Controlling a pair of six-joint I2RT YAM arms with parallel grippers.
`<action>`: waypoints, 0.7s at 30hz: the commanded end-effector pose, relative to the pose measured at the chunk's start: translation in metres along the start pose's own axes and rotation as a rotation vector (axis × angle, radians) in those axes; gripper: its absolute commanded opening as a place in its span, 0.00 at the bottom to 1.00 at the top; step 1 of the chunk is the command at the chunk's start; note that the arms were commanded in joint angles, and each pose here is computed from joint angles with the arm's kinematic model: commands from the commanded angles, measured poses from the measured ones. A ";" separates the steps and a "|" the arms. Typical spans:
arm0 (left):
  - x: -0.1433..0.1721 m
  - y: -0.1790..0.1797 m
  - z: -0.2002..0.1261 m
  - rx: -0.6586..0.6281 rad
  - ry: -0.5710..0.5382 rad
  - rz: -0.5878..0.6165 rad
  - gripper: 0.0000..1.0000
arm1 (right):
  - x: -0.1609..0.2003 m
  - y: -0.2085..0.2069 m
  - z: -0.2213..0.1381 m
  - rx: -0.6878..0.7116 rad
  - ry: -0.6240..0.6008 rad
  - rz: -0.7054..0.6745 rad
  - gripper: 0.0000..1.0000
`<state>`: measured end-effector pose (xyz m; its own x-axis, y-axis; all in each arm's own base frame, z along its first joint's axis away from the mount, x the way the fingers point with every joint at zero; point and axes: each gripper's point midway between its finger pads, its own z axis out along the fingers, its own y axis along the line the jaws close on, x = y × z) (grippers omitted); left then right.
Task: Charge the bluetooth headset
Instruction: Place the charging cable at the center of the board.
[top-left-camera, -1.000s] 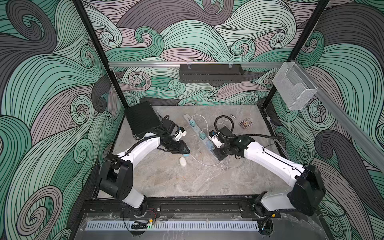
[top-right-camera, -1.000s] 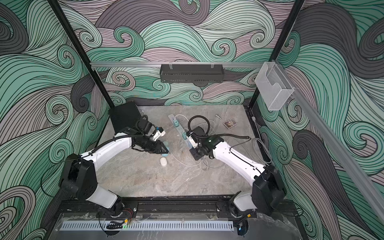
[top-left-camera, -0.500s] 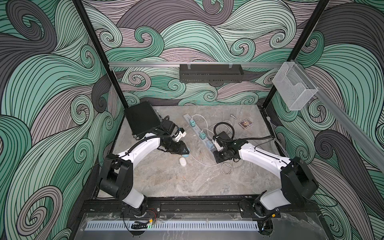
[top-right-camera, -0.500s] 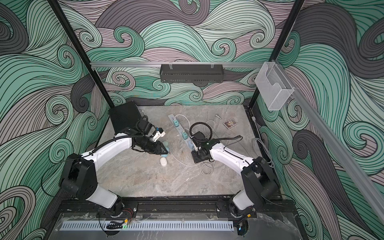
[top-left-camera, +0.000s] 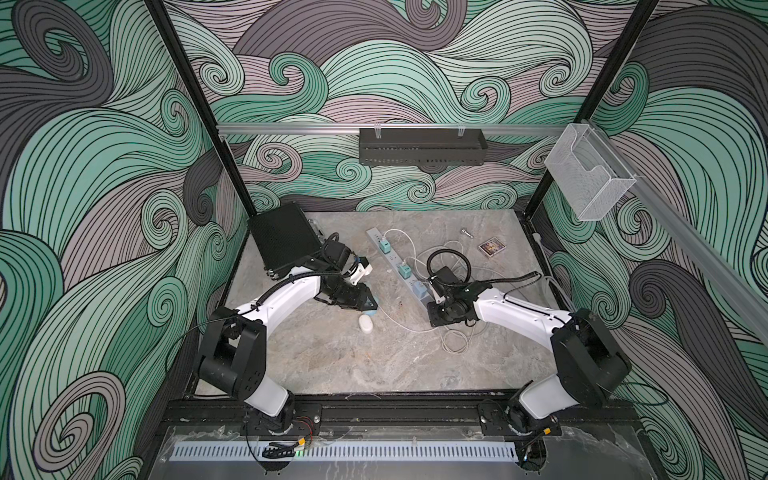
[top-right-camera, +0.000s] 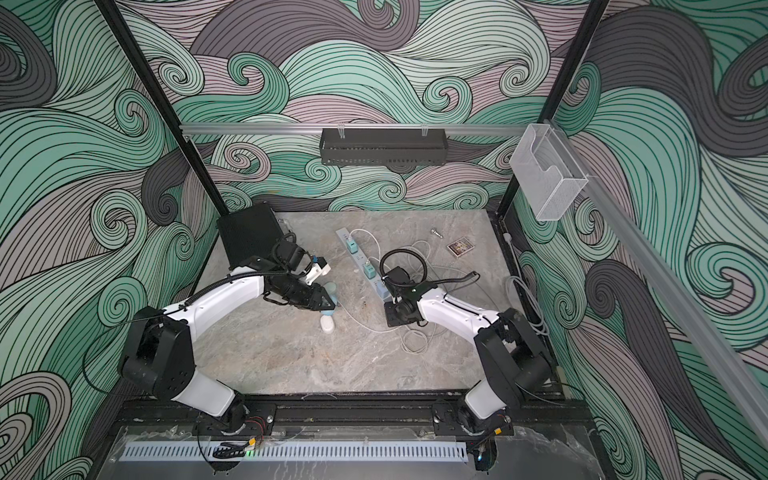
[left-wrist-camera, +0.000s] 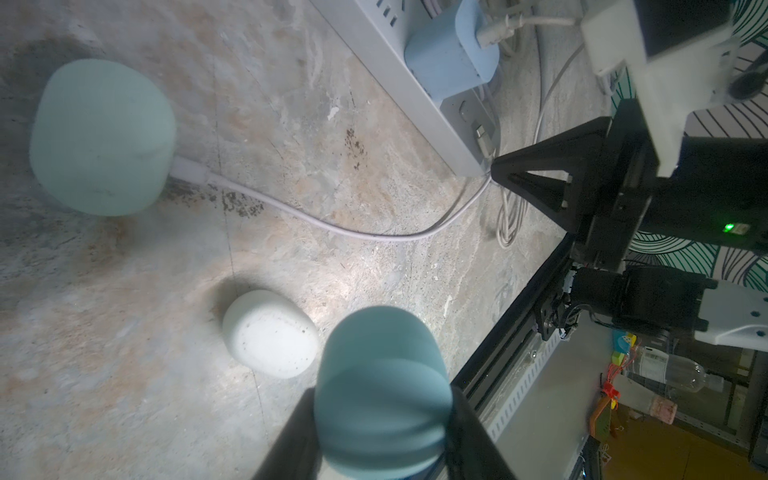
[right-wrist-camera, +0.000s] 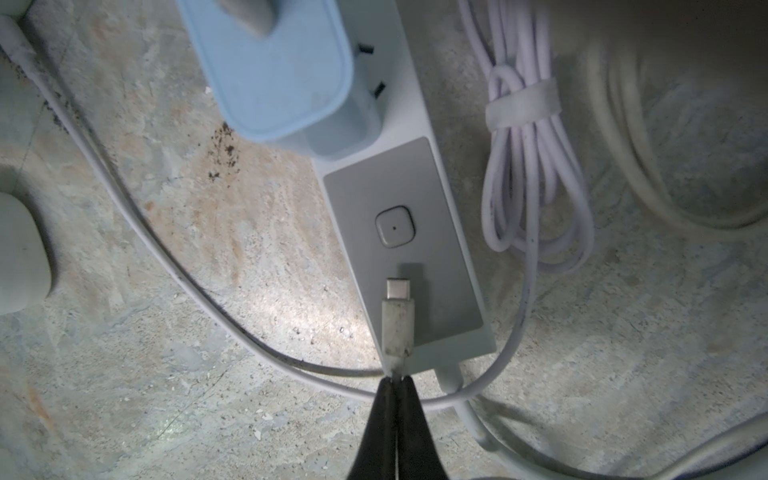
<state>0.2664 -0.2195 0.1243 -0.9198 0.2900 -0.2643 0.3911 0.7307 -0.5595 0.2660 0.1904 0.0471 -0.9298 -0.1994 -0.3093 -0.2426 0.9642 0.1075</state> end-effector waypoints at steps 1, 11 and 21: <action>0.004 0.002 -0.001 -0.010 0.011 0.012 0.16 | 0.000 -0.007 0.002 0.017 -0.009 0.051 0.09; 0.005 0.003 0.000 -0.017 0.014 0.018 0.16 | -0.003 -0.004 0.002 -0.031 -0.053 0.138 0.18; 0.008 0.004 -0.001 -0.022 0.015 0.024 0.16 | -0.004 -0.007 0.006 -0.020 -0.063 0.166 0.19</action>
<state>0.2641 -0.2165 0.1188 -0.9160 0.3041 -0.2616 0.4002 0.7359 -0.5461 0.2716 0.1887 0.0437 -0.9393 -0.0632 -0.3372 -0.1272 0.9770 0.1711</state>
